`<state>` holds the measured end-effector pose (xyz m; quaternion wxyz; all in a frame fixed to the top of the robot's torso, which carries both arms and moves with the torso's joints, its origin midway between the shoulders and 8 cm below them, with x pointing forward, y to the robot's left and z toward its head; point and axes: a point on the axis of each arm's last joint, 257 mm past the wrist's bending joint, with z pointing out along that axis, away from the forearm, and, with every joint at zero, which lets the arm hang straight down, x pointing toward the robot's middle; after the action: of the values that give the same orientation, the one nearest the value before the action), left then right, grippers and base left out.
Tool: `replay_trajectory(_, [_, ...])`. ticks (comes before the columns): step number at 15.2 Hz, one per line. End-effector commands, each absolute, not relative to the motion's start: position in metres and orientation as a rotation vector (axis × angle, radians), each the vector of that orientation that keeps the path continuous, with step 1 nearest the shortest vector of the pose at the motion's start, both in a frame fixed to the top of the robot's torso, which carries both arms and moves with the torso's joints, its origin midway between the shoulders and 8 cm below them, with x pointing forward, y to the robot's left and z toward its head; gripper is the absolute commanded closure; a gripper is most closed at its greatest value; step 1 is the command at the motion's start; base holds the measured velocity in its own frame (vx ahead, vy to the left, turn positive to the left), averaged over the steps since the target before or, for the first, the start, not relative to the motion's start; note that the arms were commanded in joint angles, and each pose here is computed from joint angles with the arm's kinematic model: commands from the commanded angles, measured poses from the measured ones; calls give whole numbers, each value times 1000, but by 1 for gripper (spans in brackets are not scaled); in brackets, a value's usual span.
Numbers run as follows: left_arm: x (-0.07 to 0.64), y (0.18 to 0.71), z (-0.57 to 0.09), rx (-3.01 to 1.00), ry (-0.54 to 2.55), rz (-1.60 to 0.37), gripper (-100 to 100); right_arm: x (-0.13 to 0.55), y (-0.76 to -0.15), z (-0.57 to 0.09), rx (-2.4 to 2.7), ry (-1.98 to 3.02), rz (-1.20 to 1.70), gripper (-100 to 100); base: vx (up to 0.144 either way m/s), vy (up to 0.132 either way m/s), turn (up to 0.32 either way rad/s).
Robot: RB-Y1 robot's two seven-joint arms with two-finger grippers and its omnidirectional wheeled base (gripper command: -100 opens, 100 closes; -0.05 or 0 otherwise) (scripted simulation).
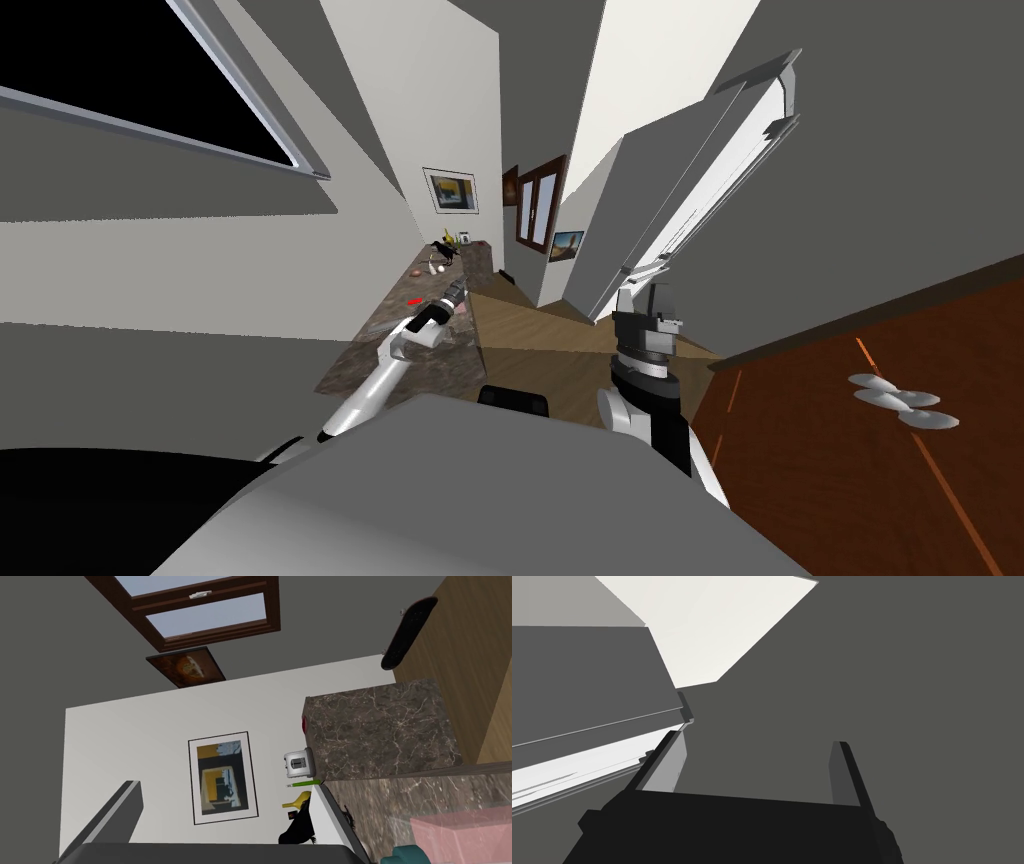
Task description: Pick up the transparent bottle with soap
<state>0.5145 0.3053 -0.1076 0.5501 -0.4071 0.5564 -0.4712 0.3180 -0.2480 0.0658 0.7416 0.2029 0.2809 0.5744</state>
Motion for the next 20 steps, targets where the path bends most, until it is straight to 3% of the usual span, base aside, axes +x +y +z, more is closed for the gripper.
replay_trajectory(1, [518,311,-116,-996,1343,-1088,-100,318,-248,66,445,616,1259,0,8,-24,28])
replay_trajectory(20, [558,377,-148,-1262,1513,-857,-100,318,-248,66,445,616,1259,0,15,-28,36])
